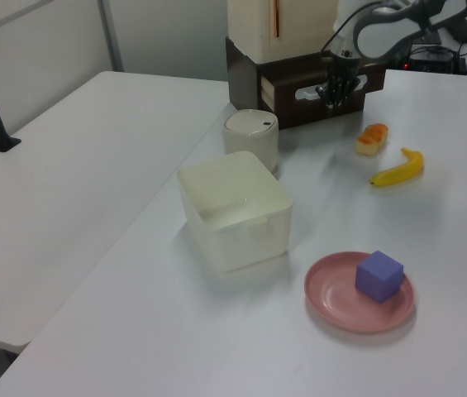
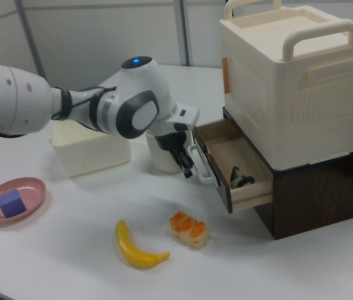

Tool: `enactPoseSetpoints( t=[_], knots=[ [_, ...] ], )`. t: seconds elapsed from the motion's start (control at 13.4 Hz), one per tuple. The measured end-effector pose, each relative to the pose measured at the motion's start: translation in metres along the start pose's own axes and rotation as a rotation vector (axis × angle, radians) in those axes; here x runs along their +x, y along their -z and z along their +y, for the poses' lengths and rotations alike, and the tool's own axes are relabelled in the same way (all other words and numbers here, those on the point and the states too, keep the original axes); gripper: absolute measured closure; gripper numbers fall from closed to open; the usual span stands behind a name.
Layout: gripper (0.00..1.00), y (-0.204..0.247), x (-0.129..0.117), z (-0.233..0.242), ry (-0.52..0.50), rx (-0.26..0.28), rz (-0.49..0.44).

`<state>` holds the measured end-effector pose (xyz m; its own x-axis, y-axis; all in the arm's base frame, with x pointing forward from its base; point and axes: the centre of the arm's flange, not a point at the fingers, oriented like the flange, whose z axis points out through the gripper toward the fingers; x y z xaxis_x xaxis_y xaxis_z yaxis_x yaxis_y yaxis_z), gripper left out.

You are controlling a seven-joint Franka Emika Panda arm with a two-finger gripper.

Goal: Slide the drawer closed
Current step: 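Push the drawer front inward into the storage box with the gripper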

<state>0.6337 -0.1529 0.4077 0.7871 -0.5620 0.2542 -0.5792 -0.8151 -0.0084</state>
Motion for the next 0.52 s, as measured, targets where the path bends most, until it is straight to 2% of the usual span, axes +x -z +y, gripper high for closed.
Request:
enactPoseSetpoints(
  t=[0.3,0.52],
  knots=[
    [0.99,-0.016,0.019,0.029,-0.086,0.009,0.068],
    [0.99,-0.013,0.033,0.052,-0.147,0.021,0.119]
  ],
)
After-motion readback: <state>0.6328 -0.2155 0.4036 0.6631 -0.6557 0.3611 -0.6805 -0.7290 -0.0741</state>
